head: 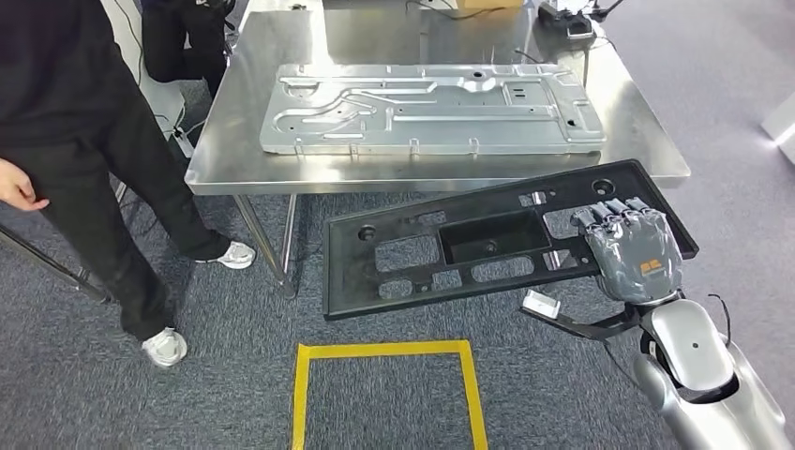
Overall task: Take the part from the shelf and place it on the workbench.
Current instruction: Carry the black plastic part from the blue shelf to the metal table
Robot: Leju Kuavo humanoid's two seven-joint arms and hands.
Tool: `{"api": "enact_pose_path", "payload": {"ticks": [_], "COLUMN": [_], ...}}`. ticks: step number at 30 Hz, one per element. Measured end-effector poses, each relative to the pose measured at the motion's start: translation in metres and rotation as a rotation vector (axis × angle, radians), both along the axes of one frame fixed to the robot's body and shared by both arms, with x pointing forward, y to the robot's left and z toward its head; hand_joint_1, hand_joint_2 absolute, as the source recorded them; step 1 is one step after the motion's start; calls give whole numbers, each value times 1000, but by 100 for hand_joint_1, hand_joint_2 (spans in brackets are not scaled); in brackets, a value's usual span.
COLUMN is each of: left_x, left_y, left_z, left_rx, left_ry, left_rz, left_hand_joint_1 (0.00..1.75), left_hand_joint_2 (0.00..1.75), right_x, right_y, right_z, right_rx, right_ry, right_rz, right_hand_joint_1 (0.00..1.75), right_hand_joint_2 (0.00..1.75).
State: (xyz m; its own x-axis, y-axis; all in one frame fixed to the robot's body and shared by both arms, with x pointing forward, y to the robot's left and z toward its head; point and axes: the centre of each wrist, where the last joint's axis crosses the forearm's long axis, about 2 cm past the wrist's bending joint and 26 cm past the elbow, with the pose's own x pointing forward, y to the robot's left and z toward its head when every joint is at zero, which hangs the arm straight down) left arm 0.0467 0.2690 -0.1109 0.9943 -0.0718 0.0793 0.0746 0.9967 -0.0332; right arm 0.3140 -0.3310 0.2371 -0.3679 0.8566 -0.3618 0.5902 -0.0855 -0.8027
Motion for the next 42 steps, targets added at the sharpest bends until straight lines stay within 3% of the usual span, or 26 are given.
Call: {"api": "enact_pose_path", "payload": {"ticks": [42], "left_x": [0], "left_y": [-6], "left_z": [0], "left_rx": [-5], "left_ry": [-6], "left_rz": [-4], "left_hand_joint_1": [0], "left_hand_joint_2": [175], "right_x": [-12], "right_y": [-28], "right_z": [-5], "right_rx": [16], "right_ry": [-15], "right_rz": [-75], "right_hand_joint_1": [175], "right_hand_joint_2": [175]}}
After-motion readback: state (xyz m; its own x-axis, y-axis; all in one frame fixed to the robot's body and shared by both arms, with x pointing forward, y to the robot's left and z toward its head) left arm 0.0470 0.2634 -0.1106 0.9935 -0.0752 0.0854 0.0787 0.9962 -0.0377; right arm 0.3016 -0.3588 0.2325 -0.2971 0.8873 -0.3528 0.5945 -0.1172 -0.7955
